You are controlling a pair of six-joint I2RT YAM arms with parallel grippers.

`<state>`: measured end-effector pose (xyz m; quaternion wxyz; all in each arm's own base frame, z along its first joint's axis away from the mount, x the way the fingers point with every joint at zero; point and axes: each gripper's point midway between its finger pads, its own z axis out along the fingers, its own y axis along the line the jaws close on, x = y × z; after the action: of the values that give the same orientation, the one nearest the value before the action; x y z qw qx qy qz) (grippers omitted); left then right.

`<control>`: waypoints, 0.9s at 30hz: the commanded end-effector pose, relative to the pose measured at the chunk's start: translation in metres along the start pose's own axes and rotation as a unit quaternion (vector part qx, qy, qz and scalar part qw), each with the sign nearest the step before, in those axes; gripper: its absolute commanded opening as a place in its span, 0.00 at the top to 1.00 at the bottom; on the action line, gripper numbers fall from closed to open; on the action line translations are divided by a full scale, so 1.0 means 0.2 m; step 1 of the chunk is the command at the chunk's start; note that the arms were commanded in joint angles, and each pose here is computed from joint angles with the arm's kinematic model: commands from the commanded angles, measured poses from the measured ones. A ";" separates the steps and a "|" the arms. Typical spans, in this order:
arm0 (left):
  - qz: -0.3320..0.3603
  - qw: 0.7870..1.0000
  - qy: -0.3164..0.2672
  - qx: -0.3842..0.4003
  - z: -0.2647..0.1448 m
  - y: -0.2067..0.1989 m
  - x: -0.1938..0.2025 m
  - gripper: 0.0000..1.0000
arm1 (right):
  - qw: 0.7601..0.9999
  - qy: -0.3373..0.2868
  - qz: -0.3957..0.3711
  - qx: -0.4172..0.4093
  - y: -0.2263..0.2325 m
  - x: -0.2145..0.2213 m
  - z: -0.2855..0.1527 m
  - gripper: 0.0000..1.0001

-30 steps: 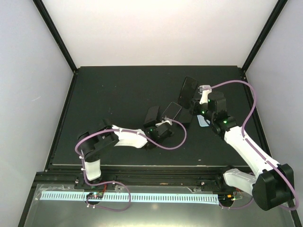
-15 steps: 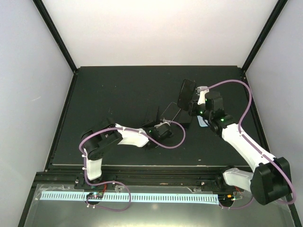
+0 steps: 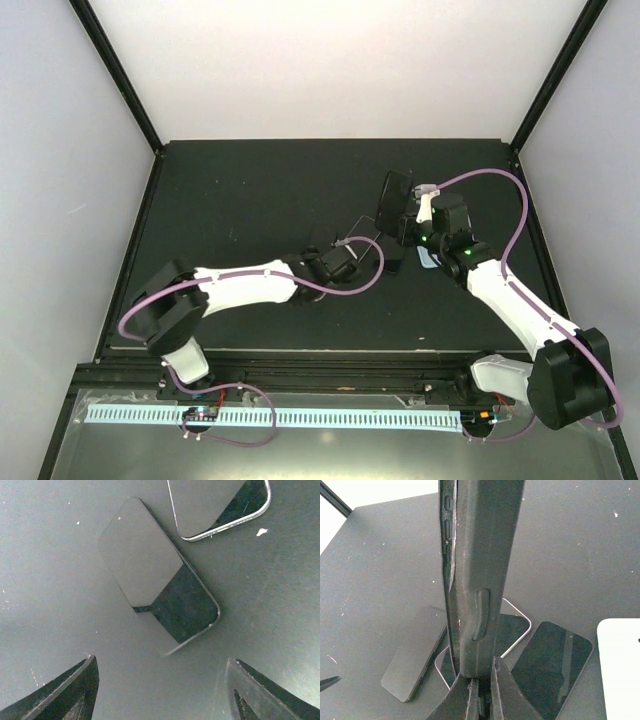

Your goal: Take the phone out of the phone case

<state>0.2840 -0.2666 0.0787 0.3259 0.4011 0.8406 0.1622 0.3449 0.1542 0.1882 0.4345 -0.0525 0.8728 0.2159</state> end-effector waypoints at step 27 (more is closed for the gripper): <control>-0.250 0.940 -0.225 0.049 -0.73 0.74 0.12 0.01 | 0.953 0.291 -0.074 0.050 -0.70 0.09 -0.26 0.99</control>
<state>0.2561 -0.1538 0.2412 0.4968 0.2177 0.8385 -0.0526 0.3666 0.0248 0.1607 0.2543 -0.1301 0.9518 0.1116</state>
